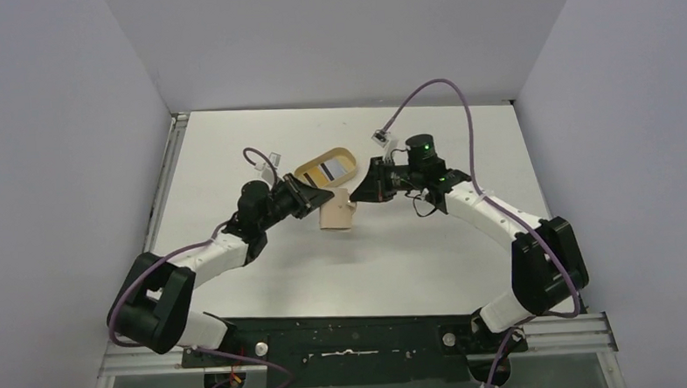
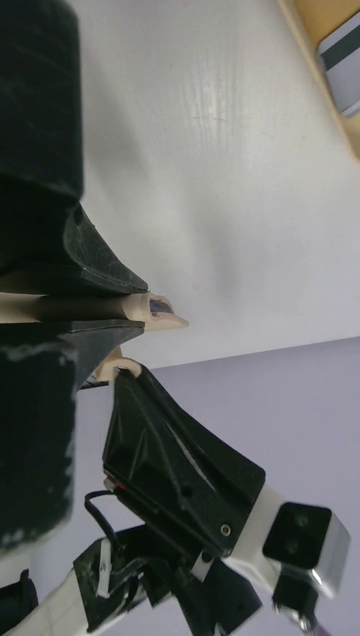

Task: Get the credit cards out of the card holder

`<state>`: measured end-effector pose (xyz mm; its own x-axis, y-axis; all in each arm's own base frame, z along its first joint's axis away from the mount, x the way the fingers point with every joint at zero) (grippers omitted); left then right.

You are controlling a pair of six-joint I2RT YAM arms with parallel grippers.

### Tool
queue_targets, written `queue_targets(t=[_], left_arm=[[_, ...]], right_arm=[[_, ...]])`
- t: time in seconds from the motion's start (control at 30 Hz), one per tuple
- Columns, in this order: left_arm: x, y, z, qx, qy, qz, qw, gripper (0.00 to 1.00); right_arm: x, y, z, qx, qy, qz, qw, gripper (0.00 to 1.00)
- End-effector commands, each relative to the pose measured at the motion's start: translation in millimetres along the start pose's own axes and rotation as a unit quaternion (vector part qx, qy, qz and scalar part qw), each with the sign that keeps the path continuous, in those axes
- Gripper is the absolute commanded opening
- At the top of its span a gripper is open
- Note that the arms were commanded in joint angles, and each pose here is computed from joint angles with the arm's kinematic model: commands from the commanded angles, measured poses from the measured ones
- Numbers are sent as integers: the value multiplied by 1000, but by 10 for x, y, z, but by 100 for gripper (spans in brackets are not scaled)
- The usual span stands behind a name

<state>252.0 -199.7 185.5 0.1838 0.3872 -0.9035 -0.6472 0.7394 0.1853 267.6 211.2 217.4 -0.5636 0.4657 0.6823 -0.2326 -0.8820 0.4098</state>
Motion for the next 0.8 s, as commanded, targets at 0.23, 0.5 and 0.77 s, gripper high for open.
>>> queue_targets(t=[0.23, 0.5, 0.77], left_arm=[[-40, 312, 274, -66, -38, 25, 997, 0], [-227, 368, 337, -97, -66, 16, 993, 0], [-308, 349, 333, -99, -73, -4, 992, 0]], right_arm=[[-171, 571, 265, -160, -27, 7, 987, 53], [115, 320, 105, -142, -4, -42, 989, 99], [21, -92, -92, -176, -91, -126, 972, 81]])
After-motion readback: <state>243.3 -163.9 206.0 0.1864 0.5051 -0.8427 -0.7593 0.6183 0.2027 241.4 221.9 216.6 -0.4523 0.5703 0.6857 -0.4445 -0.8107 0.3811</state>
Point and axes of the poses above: each gripper's point midway between its finger pads, its own y axis back along the fingers, its own x axis along the line the jaws close on, z = x × y, the point moved 10 cm from there along y, back along the fingers, and after that the axes turned 2 degrees about -y, right-handed, at the moved point
